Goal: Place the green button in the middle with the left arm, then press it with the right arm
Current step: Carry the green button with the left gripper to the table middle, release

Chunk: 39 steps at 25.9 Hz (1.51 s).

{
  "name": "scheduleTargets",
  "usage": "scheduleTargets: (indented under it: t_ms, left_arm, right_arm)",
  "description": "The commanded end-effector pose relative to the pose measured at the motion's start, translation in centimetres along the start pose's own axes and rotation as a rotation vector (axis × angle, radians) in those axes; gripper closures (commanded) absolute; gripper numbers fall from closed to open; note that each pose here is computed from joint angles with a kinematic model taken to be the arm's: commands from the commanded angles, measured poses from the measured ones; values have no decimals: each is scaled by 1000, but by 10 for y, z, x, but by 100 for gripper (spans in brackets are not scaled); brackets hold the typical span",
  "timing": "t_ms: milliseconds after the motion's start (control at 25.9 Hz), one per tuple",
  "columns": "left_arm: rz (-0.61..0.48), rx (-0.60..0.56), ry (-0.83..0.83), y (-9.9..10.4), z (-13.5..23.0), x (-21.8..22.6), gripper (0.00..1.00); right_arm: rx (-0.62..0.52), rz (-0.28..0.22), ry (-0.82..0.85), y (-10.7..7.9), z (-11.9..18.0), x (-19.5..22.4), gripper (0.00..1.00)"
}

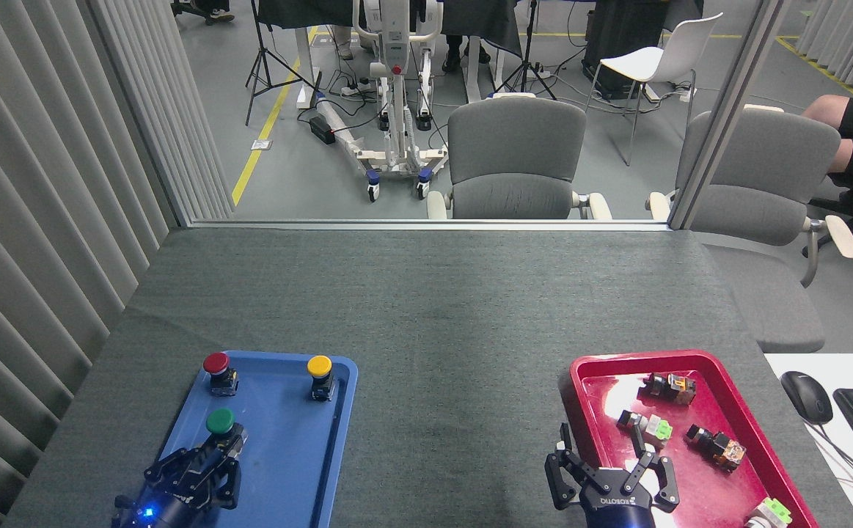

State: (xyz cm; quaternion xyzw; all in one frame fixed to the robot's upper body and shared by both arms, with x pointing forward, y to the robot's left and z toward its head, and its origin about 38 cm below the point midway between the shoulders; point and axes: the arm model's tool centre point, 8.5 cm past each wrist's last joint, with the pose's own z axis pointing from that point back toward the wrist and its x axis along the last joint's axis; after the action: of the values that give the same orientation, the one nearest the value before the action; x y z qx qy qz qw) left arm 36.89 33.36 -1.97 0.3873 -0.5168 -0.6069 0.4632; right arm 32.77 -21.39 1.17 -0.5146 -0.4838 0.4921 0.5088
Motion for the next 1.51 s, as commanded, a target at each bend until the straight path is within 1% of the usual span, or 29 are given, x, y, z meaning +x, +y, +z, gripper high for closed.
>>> scheduleTargets:
  t_ms: [0,77,116,154,270,347,386,463,502,656,849,927,965,1042,1081,1120,1158,1197,1236,1274,1313,1351,1467]
  left_arm:
    - [-7,99,-141,27,-2,20,97]
    - [5,144,-278,37,2,46,97]
    - [5,165,-340,42,0,65,97]
    - [10,173,-398,43,-5,90,98]
    - [3,156,-493,41,-21,146,99]
    - [-73,106,-518,41,-42,169,99]
    - [-96,79,-524,38,-50,176,99]
    - [-83,70,-533,37,-62,189,99]
    - [-70,65,-537,36,-68,197,99]
    - [-19,2,-543,25,-91,215,99]
    - [-33,-38,-601,17,-95,237,98]
    - [-23,-52,-627,13,-95,253,97]
    - [-19,-68,-627,8,-94,253,96]
    - [-17,-78,-621,4,-94,251,93]
    - [-15,-82,-621,3,-93,251,90]
    - [-15,-82,-622,2,-93,251,84]
    - [-12,-80,-622,3,-93,252,75]
    - [-3,-74,-621,4,-94,253,55]
    - [8,-73,-621,2,-92,254,28]
    - [12,-67,-621,3,-92,255,9]
    - [15,-64,-623,2,-91,255,3]
    - [18,-59,-627,3,-91,256,1]
    - [21,-50,-622,6,-92,255,1]
  right_arm:
    - [6,-2,2,1,0,-1,0]
    - [5,-5,3,1,0,-1,0]
    - [5,-5,3,1,0,-1,0]
    - [5,-6,1,1,0,-1,0]
    - [5,-1,1,1,0,-2,0]
    - [3,0,2,1,0,-2,0]
    - [-2,2,0,0,0,-2,0]
    - [-1,29,0,1,0,-12,0]
    - [-2,32,3,0,-1,-17,0]
    - [7,8,13,1,-1,-18,0]
    - [4,7,8,0,-1,-17,0]
    - [-2,6,8,-1,-1,-17,0]
    - [-3,4,8,-2,-1,-17,0]
    - [-8,3,4,-3,-1,-17,0]
    - [-8,3,5,-3,-2,-17,0]
    - [-13,3,5,-4,-2,-17,0]
    - [-13,0,5,-4,-2,-17,0]
    - [-13,-1,4,-4,-2,-17,0]
    - [-13,1,3,-4,-2,-17,0]
    - [-13,1,5,-4,-2,-17,0]
    - [-11,0,5,-4,-2,-16,0]
    - [-11,0,7,-4,-2,-16,0]
    - [-11,0,5,-4,-2,-16,1]
